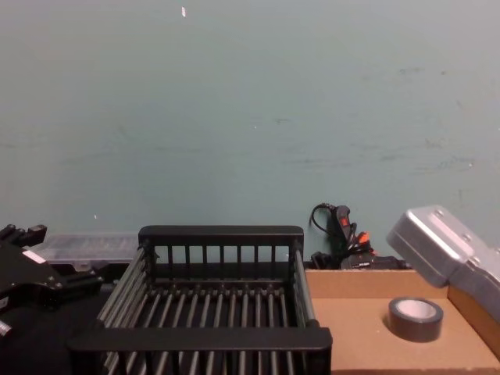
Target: Pick up the white tape and place it into the black box , Pick up the silver tape and place it into the brown box.
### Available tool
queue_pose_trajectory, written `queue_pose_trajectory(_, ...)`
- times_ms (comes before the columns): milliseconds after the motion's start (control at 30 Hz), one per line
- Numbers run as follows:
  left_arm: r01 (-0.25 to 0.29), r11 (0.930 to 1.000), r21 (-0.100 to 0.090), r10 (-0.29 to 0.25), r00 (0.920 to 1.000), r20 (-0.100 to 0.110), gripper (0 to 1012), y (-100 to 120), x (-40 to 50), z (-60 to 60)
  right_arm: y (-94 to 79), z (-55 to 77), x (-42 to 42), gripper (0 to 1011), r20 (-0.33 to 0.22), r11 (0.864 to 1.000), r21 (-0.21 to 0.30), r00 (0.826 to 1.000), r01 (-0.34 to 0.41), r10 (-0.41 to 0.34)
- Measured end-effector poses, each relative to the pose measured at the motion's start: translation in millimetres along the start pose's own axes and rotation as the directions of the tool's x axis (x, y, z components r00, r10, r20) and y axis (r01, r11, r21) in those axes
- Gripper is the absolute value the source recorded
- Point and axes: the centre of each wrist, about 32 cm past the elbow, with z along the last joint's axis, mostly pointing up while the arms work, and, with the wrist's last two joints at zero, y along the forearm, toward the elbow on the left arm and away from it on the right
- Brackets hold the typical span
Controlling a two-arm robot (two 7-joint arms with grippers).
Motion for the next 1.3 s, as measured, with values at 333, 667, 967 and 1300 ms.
queue_pose_trajectory(333,0.000,1.0000,0.000,0.000,1.0000,0.000,1001,0.0,0.0,0.0,0.6,-1.2,0.6,1002,0.004,1.000,0.001,1.000,0.008,-0.008)
queue_pose_trajectory(667,0.000,1.0000,0.000,0.000,1.0000,0.000,1001,0.0,0.0,0.0,2.5,-2.1,1.5,1002,0.004,1.000,0.001,1.000,0.015,-0.015)
queue_pose_trajectory(967,0.000,1.0000,0.000,0.000,1.0000,0.000,1001,0.0,0.0,0.0,4.0,-1.5,1.4,1002,0.006,1.000,0.001,1.000,0.012,-0.012)
queue_pose_trajectory(1300,0.000,1.0000,0.000,0.000,1.0000,0.000,1001,0.0,0.0,0.0,4.5,-1.4,0.5,1002,0.010,1.000,-0.002,1.000,0.011,-0.011)
